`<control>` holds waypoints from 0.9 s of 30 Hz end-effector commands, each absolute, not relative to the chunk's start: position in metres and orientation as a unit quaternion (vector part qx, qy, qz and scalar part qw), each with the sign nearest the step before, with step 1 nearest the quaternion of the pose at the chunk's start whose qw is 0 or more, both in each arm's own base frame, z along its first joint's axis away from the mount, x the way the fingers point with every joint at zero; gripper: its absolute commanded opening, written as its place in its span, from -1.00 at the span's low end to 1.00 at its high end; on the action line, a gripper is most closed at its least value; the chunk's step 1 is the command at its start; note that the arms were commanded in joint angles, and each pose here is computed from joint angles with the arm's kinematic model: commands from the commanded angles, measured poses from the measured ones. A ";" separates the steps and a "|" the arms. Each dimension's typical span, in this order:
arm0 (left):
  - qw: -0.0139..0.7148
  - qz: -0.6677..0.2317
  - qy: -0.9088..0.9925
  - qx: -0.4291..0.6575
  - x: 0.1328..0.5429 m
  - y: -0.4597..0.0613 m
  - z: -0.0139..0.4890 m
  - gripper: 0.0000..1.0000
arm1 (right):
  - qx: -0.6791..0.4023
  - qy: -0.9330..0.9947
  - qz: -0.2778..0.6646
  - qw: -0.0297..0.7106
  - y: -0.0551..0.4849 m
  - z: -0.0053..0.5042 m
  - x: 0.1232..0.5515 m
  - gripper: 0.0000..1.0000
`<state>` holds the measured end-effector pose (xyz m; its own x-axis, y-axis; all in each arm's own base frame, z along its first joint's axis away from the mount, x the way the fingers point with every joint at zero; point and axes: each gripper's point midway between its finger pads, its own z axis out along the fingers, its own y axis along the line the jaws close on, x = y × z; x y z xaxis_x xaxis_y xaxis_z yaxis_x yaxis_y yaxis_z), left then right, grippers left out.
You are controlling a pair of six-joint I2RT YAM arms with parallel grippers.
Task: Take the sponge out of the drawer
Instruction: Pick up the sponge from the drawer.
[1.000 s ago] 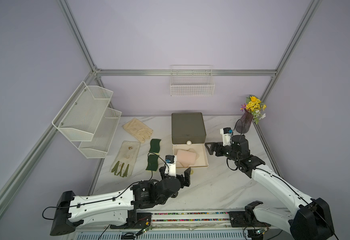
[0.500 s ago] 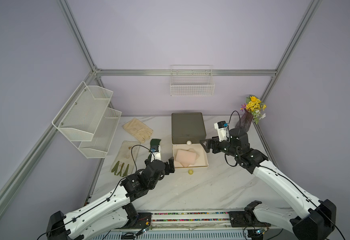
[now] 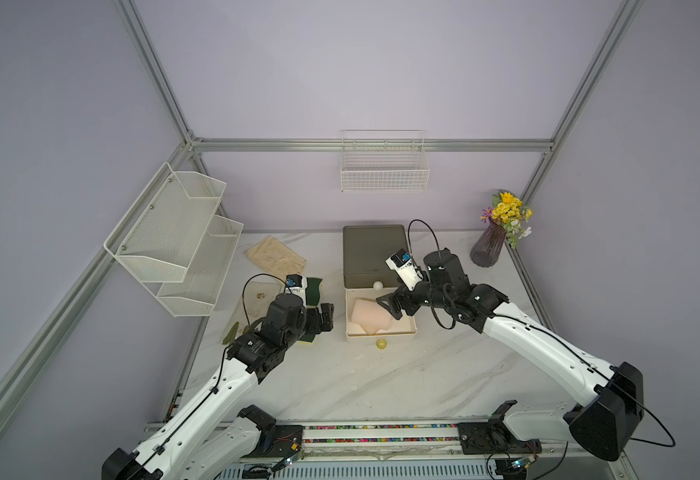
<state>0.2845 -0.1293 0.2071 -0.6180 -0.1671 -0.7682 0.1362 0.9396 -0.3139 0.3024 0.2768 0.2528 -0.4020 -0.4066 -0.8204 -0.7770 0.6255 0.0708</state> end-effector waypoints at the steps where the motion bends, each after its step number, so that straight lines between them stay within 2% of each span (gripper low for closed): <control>1: 0.443 -0.207 0.871 0.046 0.284 -0.144 0.226 0.99 | -0.444 0.785 0.187 0.390 0.277 0.247 0.295 0.95; 11: 0.428 -0.206 0.876 0.087 0.283 -0.150 0.231 1.00 | -0.532 0.760 0.143 0.346 0.294 0.215 0.287 0.95; 20: 0.423 -0.187 0.875 0.140 0.289 -0.156 0.232 0.99 | -0.517 0.772 0.117 0.351 0.298 0.199 0.303 0.94; 27: 0.459 -0.199 0.855 0.139 0.285 -0.154 0.236 0.99 | -0.504 0.788 0.110 0.336 0.298 0.186 0.308 0.93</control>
<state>0.2837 -0.1539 0.2173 -0.6142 0.0679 -0.7862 0.3846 0.8957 -0.2231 0.3038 0.2951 0.1900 -0.2516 -0.7227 -0.6437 -0.8762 0.4526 -0.1656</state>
